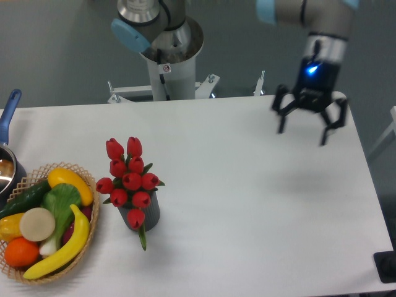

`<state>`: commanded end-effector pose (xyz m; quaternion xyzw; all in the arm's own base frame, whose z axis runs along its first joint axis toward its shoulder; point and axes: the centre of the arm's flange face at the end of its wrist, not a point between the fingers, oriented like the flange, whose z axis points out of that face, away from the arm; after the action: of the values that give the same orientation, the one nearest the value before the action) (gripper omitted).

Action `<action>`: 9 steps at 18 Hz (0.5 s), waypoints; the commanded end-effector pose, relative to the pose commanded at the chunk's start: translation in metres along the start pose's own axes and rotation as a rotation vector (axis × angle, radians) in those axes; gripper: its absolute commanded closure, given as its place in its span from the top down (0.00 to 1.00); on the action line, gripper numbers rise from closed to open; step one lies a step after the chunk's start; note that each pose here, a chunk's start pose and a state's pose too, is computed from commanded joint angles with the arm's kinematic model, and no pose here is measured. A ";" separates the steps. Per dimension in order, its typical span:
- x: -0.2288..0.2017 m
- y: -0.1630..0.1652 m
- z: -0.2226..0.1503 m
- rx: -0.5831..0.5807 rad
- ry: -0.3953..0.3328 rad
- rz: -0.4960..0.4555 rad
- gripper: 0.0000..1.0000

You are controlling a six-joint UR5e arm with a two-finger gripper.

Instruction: Insert the flowers into the vase

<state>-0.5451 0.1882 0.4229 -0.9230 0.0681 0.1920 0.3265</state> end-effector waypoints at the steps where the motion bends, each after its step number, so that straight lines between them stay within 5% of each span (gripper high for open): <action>1: -0.006 0.008 -0.004 -0.041 -0.010 0.007 1.00; 9: -0.019 0.045 -0.045 -0.360 0.024 0.212 1.00</action>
<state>-0.5601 0.1251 0.4370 -0.9563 0.1335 0.2232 0.1336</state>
